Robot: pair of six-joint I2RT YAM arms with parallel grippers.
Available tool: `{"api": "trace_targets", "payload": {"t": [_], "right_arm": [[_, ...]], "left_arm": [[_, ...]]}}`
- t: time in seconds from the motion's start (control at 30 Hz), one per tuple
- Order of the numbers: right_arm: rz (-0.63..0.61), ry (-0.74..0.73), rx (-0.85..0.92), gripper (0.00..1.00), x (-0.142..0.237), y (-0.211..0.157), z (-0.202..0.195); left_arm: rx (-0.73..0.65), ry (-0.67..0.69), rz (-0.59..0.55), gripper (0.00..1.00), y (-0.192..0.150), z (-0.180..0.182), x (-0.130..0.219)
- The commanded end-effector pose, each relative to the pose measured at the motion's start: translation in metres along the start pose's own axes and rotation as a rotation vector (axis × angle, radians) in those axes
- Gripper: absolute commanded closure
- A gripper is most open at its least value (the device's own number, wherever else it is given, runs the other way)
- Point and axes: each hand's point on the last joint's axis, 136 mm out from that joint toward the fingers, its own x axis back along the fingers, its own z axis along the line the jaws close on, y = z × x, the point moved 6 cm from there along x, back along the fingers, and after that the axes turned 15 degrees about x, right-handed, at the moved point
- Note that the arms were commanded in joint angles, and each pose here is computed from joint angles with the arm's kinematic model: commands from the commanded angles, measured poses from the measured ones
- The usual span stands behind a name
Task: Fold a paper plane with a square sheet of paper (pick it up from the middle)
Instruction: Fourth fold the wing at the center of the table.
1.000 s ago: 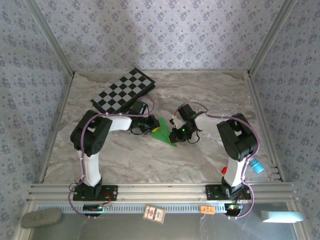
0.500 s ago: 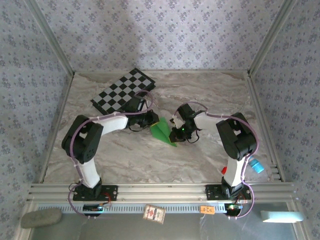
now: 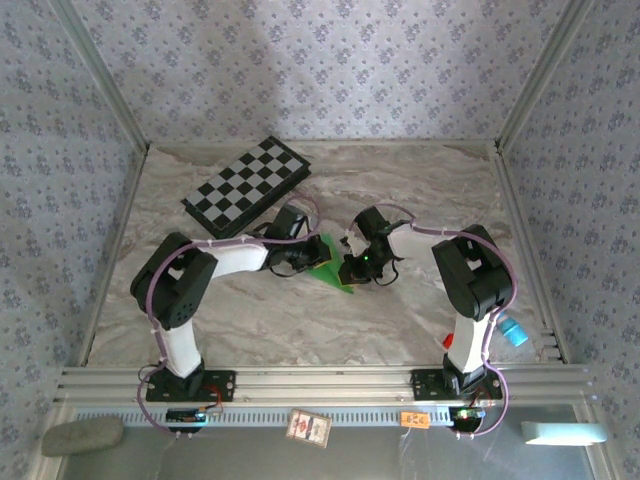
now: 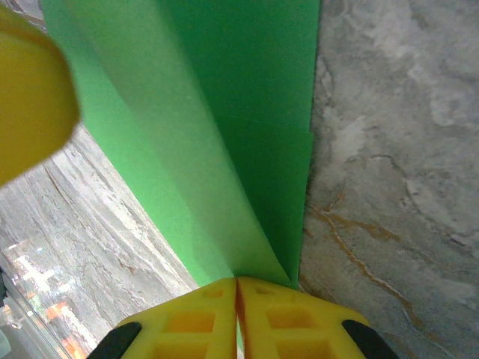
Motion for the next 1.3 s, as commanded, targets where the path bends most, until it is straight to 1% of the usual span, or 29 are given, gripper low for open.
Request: {"api": "trace_targets", "payload": {"t": [0.0, 0.13, 0.37, 0.7, 0.83, 1.0, 1.27], "right_arm": [[0.183, -0.117, -0.101, 0.88, -0.019, -0.04, -0.022], [0.184, -0.117, -0.1, 0.88, -0.019, -0.04, -0.023], [0.186, -0.116, -0.096, 0.88, -0.02, -0.04, -0.023], [0.177, -0.088, -0.081, 0.88, -0.017, -0.042, -0.019], [0.168, -0.063, -0.069, 0.88, -0.013, -0.043, -0.013], [0.188, -0.036, -0.073, 0.88, -0.008, -0.051, -0.008], [0.184, -0.012, -0.084, 0.86, 0.001, -0.057, -0.002]], "left_arm": [[-0.006, -0.033, 0.03, 0.89, -0.001, -0.008, -0.01], [-0.008, -0.034, 0.039, 0.89, -0.001, -0.009, -0.016], [0.015, 0.013, 0.034, 0.9, 0.001, 0.004, -0.024], [0.082, 0.119, -0.01, 0.9, 0.008, 0.033, -0.028], [0.11, 0.164, -0.016, 0.91, 0.01, 0.044, -0.028], [0.142, 0.216, -0.014, 0.91, 0.009, 0.057, -0.029], [0.159, 0.234, -0.012, 0.92, 0.01, 0.063, -0.029]]}}
